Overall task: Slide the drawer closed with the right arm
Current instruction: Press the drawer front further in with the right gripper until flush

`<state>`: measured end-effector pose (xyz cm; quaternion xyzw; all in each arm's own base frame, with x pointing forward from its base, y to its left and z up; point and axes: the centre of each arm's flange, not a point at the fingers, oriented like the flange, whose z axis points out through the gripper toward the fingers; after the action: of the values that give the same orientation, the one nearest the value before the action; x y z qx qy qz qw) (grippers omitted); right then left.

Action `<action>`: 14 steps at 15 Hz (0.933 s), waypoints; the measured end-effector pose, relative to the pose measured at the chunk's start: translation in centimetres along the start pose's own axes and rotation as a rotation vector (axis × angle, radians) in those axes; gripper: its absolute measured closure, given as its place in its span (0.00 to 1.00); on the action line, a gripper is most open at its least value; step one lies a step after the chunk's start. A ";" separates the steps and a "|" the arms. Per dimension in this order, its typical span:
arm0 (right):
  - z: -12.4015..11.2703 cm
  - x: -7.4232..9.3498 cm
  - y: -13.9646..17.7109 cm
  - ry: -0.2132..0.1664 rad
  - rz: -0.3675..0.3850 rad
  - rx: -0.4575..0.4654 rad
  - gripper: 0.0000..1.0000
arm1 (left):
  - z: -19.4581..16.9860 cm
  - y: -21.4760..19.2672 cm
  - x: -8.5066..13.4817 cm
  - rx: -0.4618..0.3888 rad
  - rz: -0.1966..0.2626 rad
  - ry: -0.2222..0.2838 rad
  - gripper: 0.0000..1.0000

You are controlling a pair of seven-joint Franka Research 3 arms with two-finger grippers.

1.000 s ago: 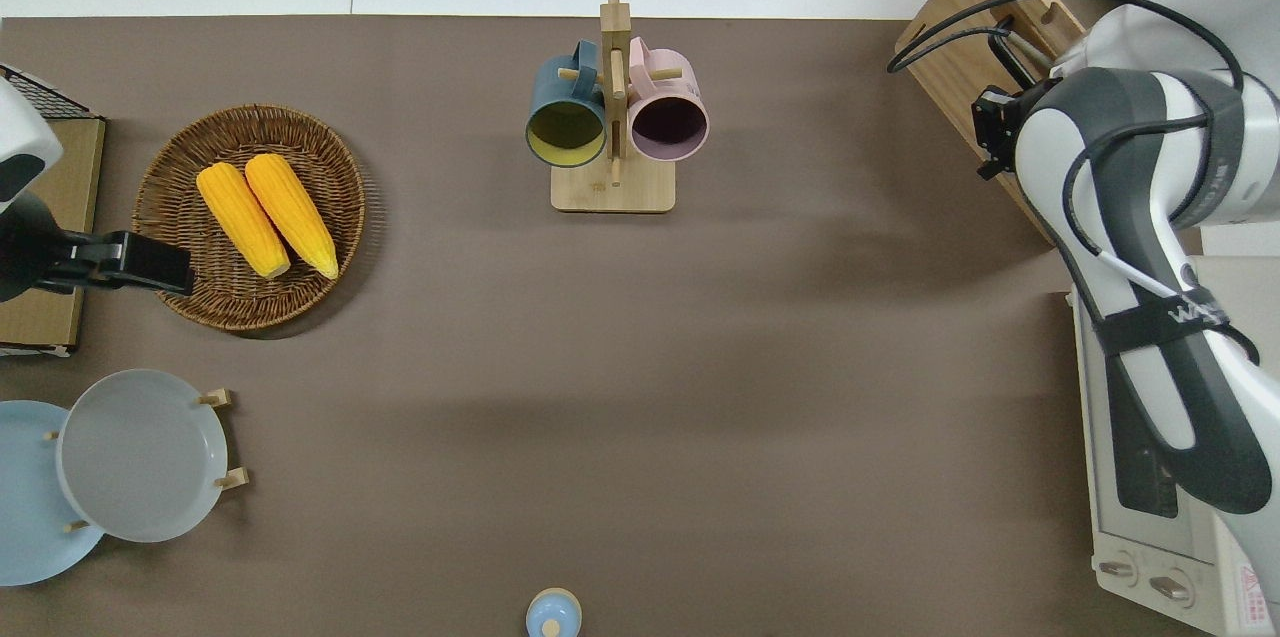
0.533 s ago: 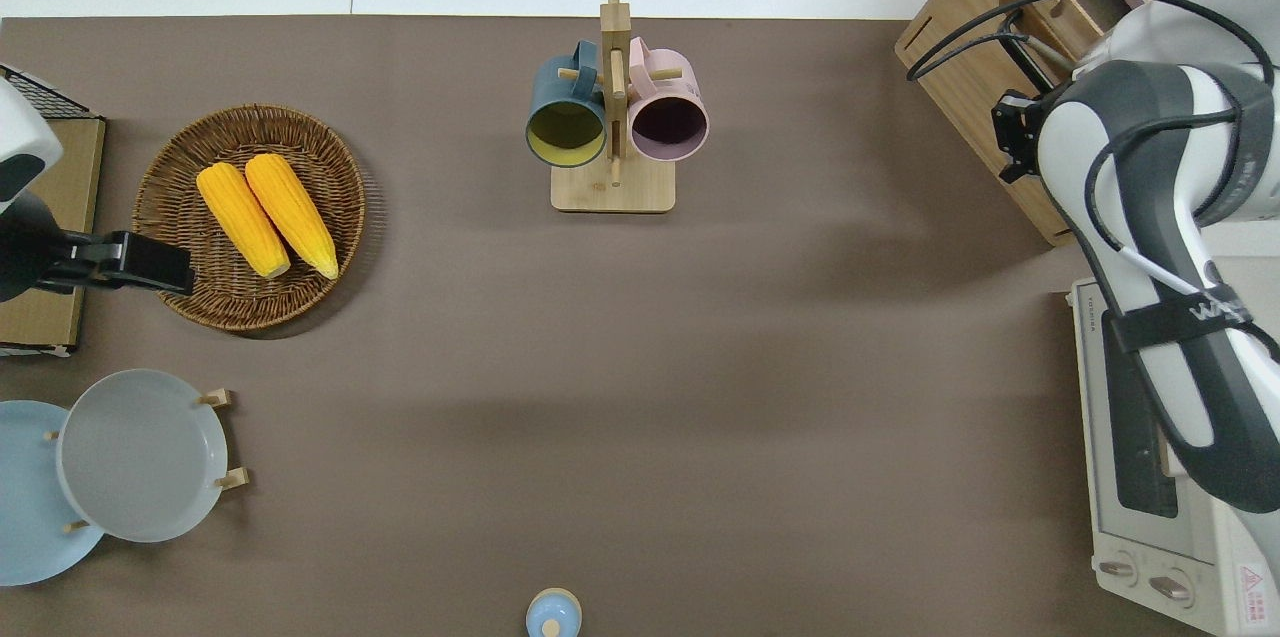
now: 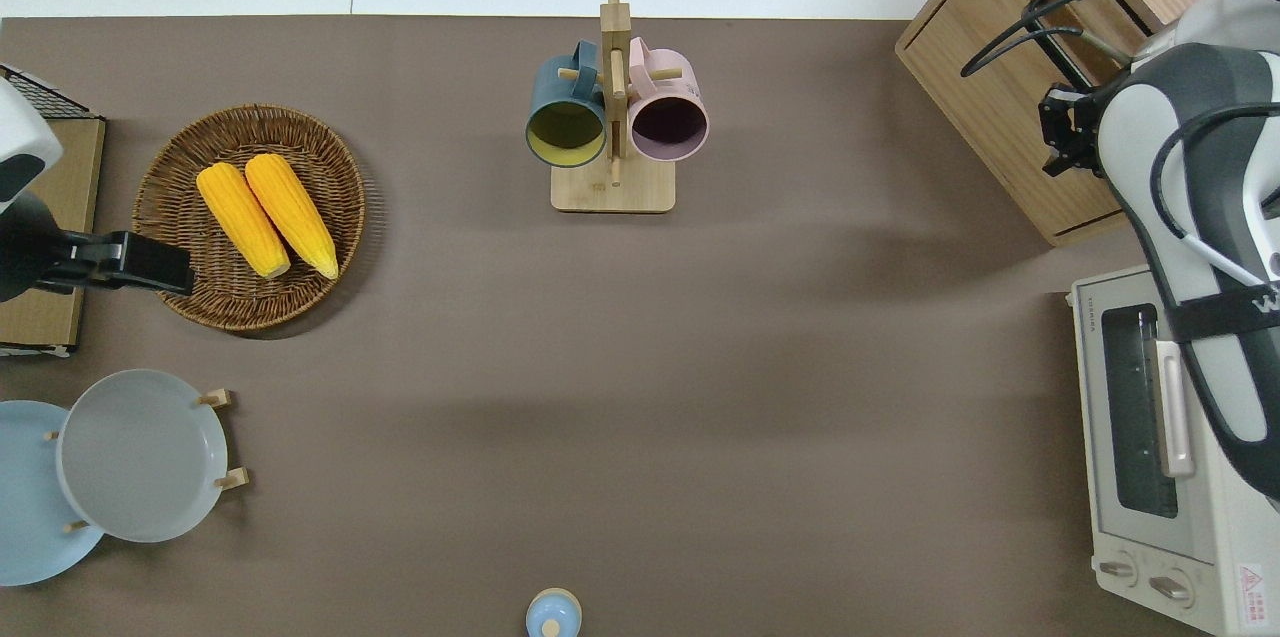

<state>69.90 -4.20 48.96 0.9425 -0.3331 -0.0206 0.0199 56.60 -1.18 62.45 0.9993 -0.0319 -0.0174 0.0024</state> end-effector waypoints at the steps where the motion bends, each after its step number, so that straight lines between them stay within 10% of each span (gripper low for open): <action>1: 0.0 0.0 0.0 -0.001 -0.011 -0.001 0.99 | 0.0 0.0 0.0 0.000 0.000 0.000 0.00; 14: 0.0 -0.2 -0.3 0.012 -0.053 -0.021 0.99 | 0.0 0.0 0.0 0.000 0.000 0.000 0.00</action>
<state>69.93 -3.80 48.96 0.9507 -0.3079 -0.0190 0.0311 56.60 -1.18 62.45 0.9993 -0.0319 -0.0174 0.0024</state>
